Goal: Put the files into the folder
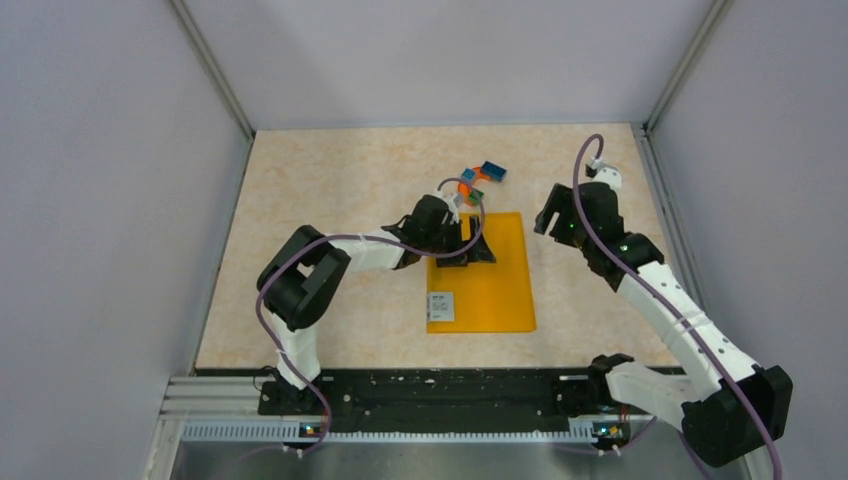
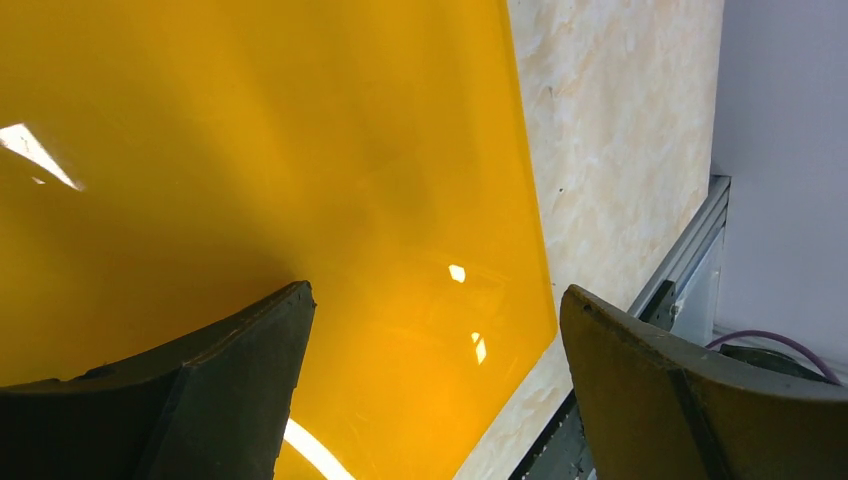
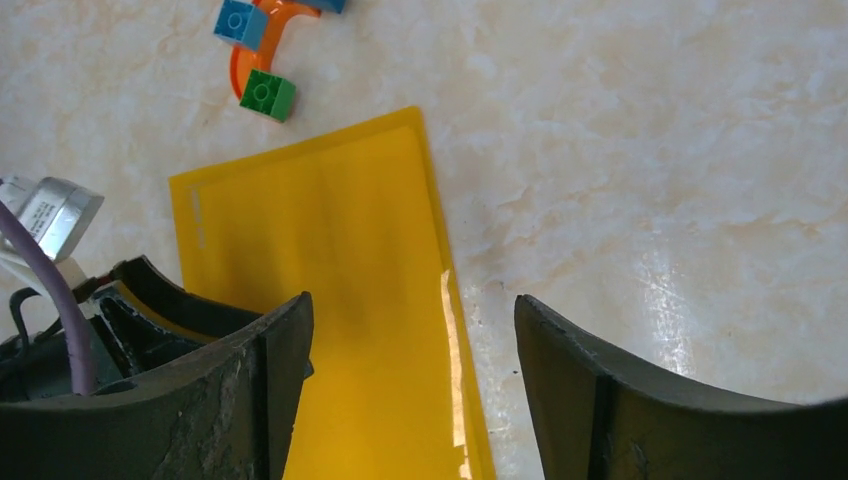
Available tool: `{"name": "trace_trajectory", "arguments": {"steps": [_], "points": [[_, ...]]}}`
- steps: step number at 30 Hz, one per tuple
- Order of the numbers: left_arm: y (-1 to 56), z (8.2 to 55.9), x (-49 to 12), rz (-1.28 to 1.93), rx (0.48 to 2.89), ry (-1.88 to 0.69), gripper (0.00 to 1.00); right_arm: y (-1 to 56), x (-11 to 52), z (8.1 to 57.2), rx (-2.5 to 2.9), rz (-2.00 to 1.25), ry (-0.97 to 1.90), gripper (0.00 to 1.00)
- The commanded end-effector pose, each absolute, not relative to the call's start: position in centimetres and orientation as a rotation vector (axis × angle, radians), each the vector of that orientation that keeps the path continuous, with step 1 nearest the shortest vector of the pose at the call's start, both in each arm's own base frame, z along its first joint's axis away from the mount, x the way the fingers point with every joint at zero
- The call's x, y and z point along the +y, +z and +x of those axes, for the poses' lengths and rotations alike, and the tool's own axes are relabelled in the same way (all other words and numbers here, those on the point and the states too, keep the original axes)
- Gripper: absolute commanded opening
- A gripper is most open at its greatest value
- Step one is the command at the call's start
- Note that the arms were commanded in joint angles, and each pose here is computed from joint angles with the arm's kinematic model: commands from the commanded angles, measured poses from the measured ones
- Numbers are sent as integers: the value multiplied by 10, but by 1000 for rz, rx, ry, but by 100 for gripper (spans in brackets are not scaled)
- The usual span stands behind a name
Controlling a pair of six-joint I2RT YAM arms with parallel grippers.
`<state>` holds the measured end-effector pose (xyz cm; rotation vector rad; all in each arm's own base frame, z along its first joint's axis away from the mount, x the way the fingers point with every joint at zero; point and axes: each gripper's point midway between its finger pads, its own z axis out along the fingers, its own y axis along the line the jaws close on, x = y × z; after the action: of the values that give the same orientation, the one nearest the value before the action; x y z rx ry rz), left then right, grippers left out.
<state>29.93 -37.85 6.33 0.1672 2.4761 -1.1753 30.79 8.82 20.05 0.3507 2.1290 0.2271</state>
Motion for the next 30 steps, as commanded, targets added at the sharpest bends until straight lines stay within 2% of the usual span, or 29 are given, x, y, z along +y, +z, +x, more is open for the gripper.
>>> {"name": "trace_trajectory", "arguments": {"steps": [1,8,11,14,25,30], "points": [[67,299,-371,189,2471,-1109,98,199,97,319,2123,342,273,74],[147,312,-342,254,2345,-922,98,198,108,330,2144,308,301,81],[182,322,-315,121,2318,-844,98,202,115,334,2141,292,334,91],[202,329,-282,16,2283,-760,98,204,123,337,2144,274,351,94],[237,328,-173,-73,2161,-459,98,209,145,341,2133,211,388,99],[238,325,-162,-76,2140,-413,98,211,152,344,2129,198,404,99]]}}
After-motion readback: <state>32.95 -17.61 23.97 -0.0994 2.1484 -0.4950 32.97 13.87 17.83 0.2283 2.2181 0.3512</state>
